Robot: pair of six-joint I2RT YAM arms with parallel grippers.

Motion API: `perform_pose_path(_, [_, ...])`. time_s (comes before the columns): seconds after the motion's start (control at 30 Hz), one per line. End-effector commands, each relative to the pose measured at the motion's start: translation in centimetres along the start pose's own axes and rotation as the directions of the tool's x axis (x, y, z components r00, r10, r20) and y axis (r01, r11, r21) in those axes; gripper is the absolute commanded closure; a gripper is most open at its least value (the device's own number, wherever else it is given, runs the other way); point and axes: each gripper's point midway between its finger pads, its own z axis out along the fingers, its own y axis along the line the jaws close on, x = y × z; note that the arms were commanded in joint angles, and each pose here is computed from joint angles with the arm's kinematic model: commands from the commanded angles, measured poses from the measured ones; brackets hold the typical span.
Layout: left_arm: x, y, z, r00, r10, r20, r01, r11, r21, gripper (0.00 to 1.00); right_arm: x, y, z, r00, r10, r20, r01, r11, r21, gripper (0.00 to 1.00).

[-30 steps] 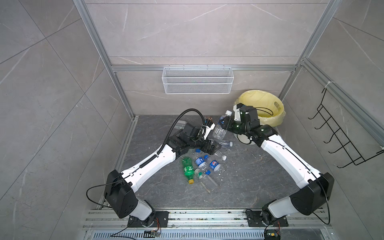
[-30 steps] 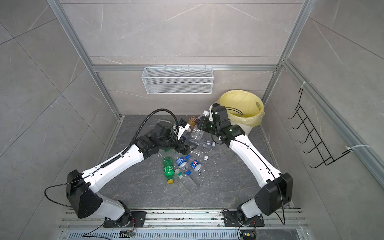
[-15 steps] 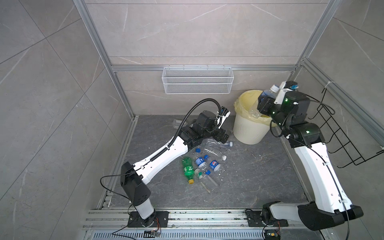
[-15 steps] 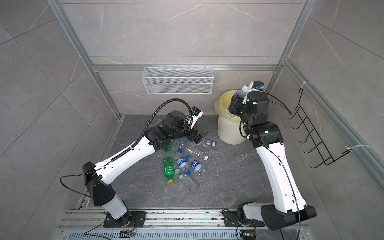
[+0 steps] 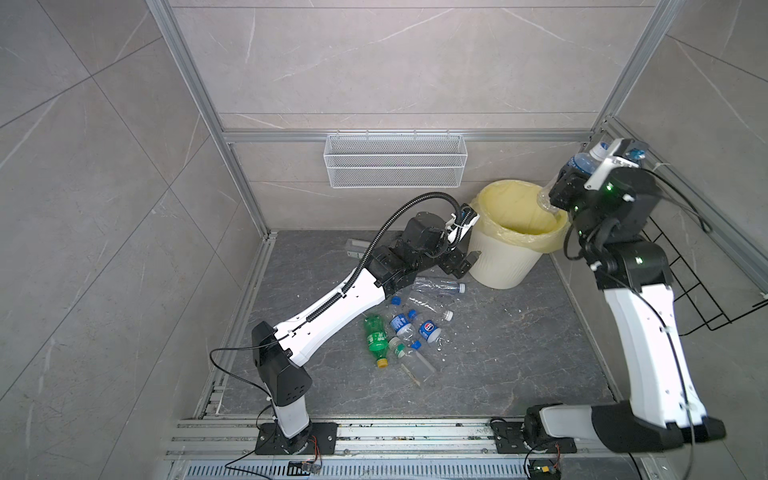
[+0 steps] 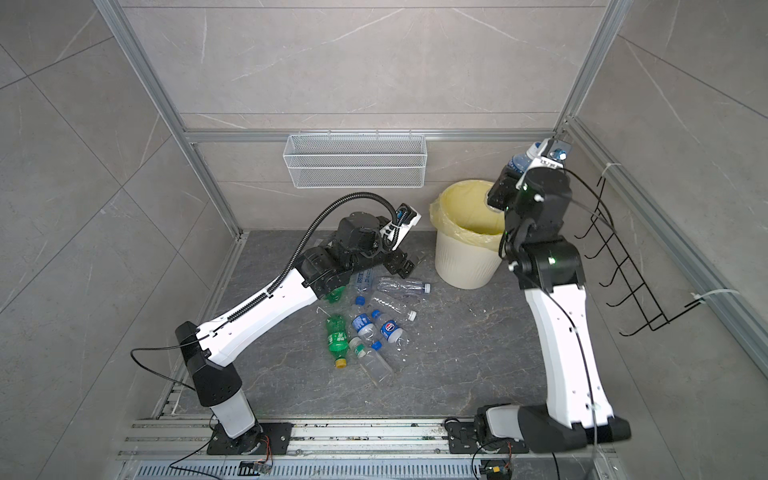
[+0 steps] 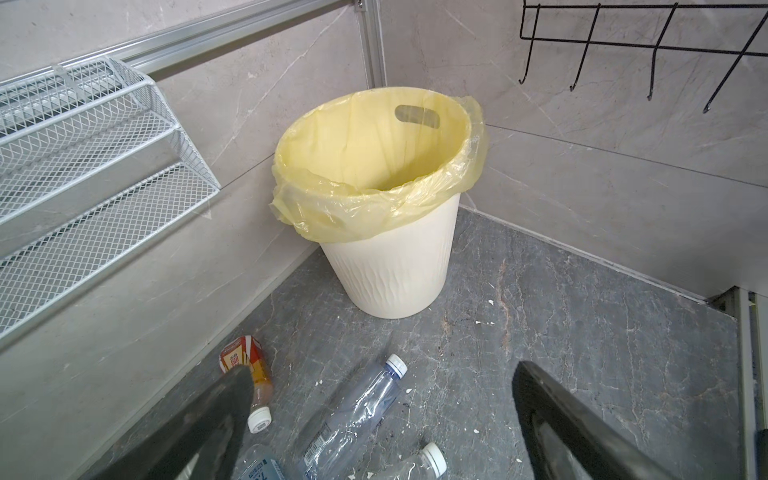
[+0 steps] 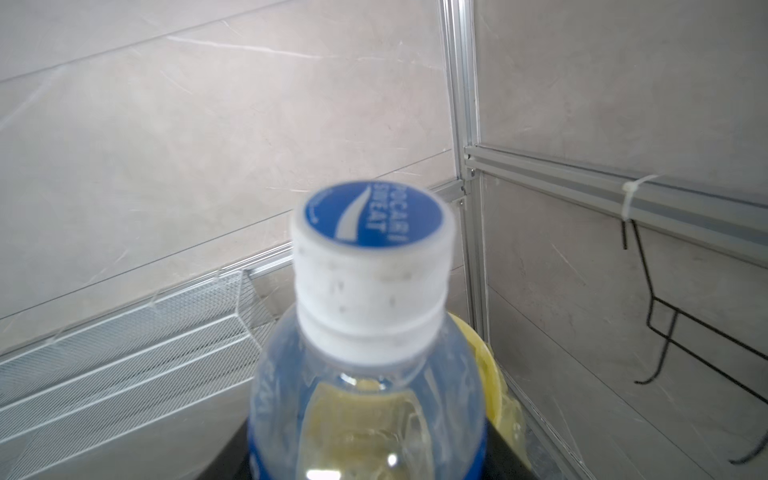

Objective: Throw the plastic bottles in the bin
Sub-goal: 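Open both grippers over the bin to drop the bottles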

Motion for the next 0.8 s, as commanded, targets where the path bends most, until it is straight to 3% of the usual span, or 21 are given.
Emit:
perform_pose_path(0.0, [0.3,0.7,-0.4,0.999,0.038,-0.004,-0.038,0.998,-0.047,0.0,9.0,-1.2,6.0,0.946,0.033,-0.323,-0.021,0.999,0.041,0.38])
perform_pose_path(0.17, [1.8,0.8,-0.9,0.997,0.08,-0.004,-0.08,0.995,-0.064,0.0,9.3,-0.1,5.8,0.952,0.062,-0.3,-0.079,0.996,-0.046,0.15])
perform_pose_path(0.33, [3.0,0.8,0.0,0.996,0.08,-0.035,-0.083,0.994,-0.072,0.0,9.9,-0.5,5.4,0.946,0.047,-0.32,-0.064,0.997,-0.04,0.01])
perform_pose_path(0.77, [5.3,1.5,-0.9,0.988,-0.059,-0.143,0.042,0.992,-0.121,0.0,10.3,2.0,1.7,0.926,0.117,-0.358,-0.188,0.967,-0.17,0.0])
